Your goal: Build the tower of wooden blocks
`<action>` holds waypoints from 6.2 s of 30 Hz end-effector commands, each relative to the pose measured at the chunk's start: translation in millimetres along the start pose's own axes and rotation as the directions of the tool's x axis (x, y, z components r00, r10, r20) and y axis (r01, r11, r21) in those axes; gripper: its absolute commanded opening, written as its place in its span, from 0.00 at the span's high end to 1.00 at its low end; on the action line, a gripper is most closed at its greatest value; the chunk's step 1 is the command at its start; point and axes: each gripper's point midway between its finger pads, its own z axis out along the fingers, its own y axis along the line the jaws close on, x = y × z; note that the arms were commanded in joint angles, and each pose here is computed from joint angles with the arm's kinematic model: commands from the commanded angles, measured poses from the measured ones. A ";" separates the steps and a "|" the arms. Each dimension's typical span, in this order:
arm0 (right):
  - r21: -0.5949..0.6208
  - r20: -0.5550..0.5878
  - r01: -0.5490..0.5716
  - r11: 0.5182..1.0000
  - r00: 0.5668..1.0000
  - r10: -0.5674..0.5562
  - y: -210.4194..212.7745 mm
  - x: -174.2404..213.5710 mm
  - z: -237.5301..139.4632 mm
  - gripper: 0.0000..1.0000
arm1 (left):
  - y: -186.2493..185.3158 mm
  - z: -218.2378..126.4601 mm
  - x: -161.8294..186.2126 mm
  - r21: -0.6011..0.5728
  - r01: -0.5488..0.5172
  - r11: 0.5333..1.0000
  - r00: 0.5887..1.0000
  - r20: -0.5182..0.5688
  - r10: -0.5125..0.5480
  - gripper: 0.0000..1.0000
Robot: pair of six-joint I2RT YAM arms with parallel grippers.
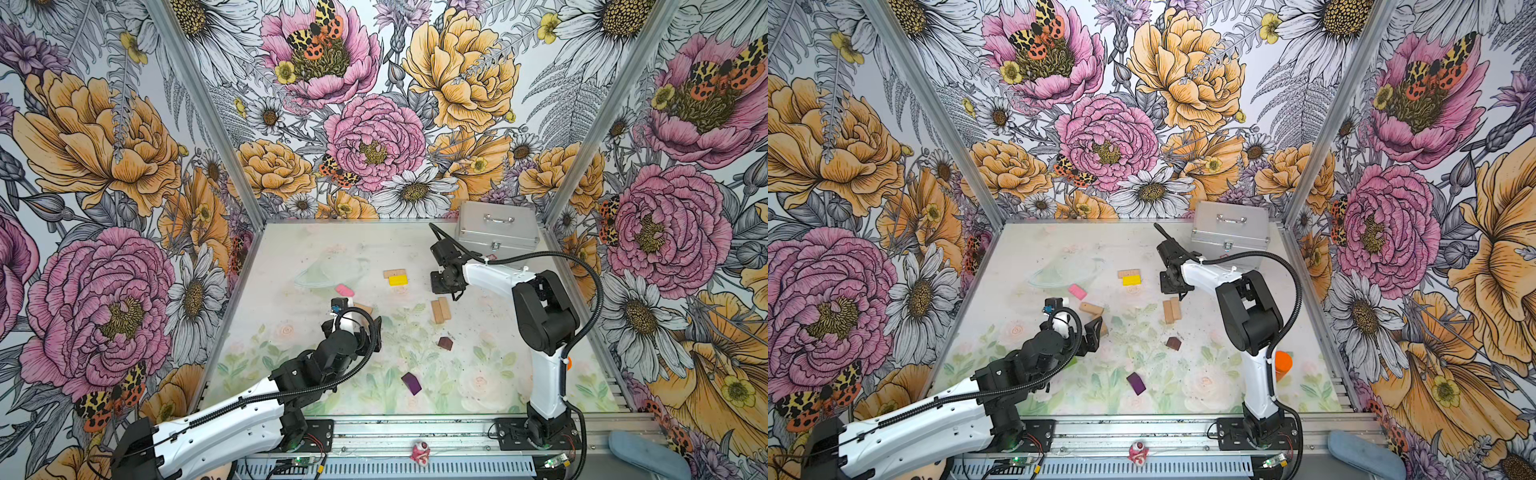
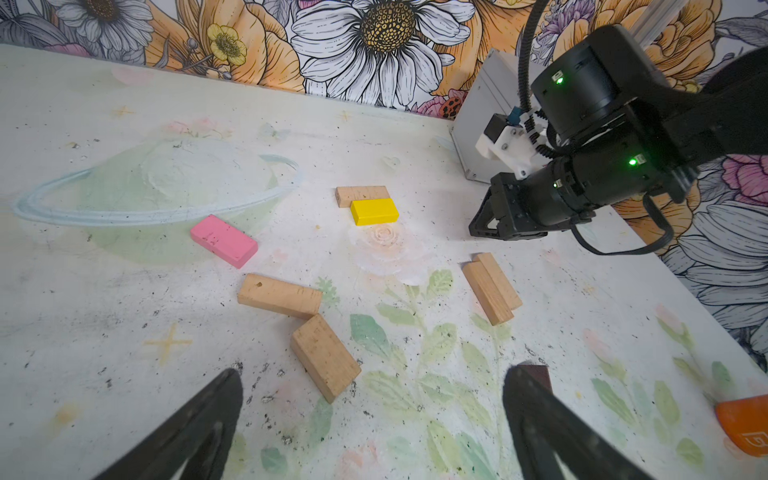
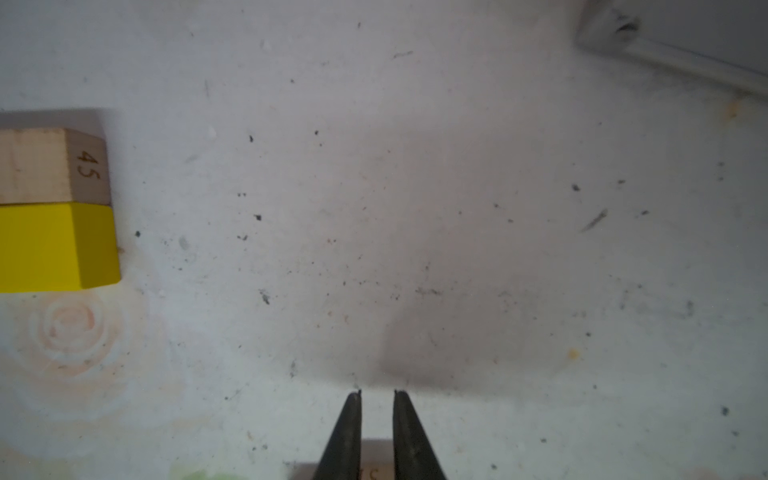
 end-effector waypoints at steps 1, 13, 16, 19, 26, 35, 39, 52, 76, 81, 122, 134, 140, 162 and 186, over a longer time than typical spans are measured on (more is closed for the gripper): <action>-0.019 -0.009 0.012 1.000 1.000 -0.012 5.4 -1.9 3.8 0.85 | -8.0 0.6 -13.5 0.029 0.007 1.000 1.000 0.027 -0.007 0.01; -0.006 -0.045 0.006 1.000 0.999 -0.007 0.5 13.9 10.5 0.87 | -6.8 2.5 -10.3 0.034 0.011 0.999 1.000 0.020 -0.012 0.01; -0.002 -0.052 0.003 1.000 0.999 -0.003 -2.0 17.5 11.2 0.87 | -6.9 2.6 -9.9 0.036 0.011 0.999 1.000 0.019 -0.012 0.01; 0.005 -0.057 0.003 1.000 0.998 -0.003 -3.7 20.3 11.9 0.88 | -6.6 2.8 -9.6 0.036 0.013 0.999 1.000 0.020 -0.013 0.01; 0.005 -0.057 0.002 1.000 0.998 -0.002 -4.3 23.3 9.7 0.89 | -6.2 2.0 -8.3 0.040 0.015 0.999 1.000 0.018 -0.015 0.01; 0.011 -0.063 -0.003 1.000 0.998 0.004 -6.5 27.9 8.3 0.90 | -5.6 1.2 -8.9 0.042 0.019 0.999 1.000 0.023 -0.020 0.01; 0.012 -0.063 -0.005 1.000 0.998 0.005 -7.2 29.9 7.6 0.90 | -6.1 1.3 -8.7 0.045 0.018 0.999 1.000 0.023 -0.019 0.01; 0.009 -0.062 -0.004 1.000 0.998 0.004 -7.0 34.2 4.4 0.90 | -7.8 1.0 -9.5 0.053 0.019 0.998 1.000 0.022 -0.020 0.01; 0.009 0.091 -0.005 1.000 0.996 0.005 -7.8 -12.9 -59.5 0.32 | -13.6 -6.9 -36.3 0.055 -0.010 0.998 0.998 0.069 0.006 0.01; -0.015 0.086 -0.029 0.999 0.996 0.031 -7.1 -0.9 -69.5 0.15 | -14.2 -12.1 -38.6 0.071 0.000 0.997 0.998 0.067 -0.005 0.01; 0.021 -0.092 0.032 0.999 0.995 -0.030 18.0 75.9 -3.0 0.47 | -8.7 -29.6 -9.5 0.068 0.002 0.998 0.999 0.035 -0.005 0.01; 0.053 -0.072 -0.001 0.999 0.997 0.005 -0.6 63.2 -2.6 0.62 | -5.0 -28.6 -10.8 0.055 -0.008 0.998 0.999 0.044 0.005 0.01; 0.064 -0.065 -0.018 0.998 0.998 0.022 -14.2 54.2 -3.6 0.62 | -3.8 -26.9 -10.3 0.052 -0.007 0.999 0.999 0.041 0.005 0.01; -0.054 0.072 -0.014 0.998 0.997 0.018 -6.8 28.2 -73.7 0.25 | -14.5 -12.0 -18.9 0.050 -0.014 0.999 1.000 0.013 0.014 0.01; -0.180 0.162 0.104 0.978 0.984 -0.074 30.8 12.2 -93.4 0.24 | -66.7 5.4 -10.6 0.084 -0.010 0.996 0.997 -0.074 0.016 0.01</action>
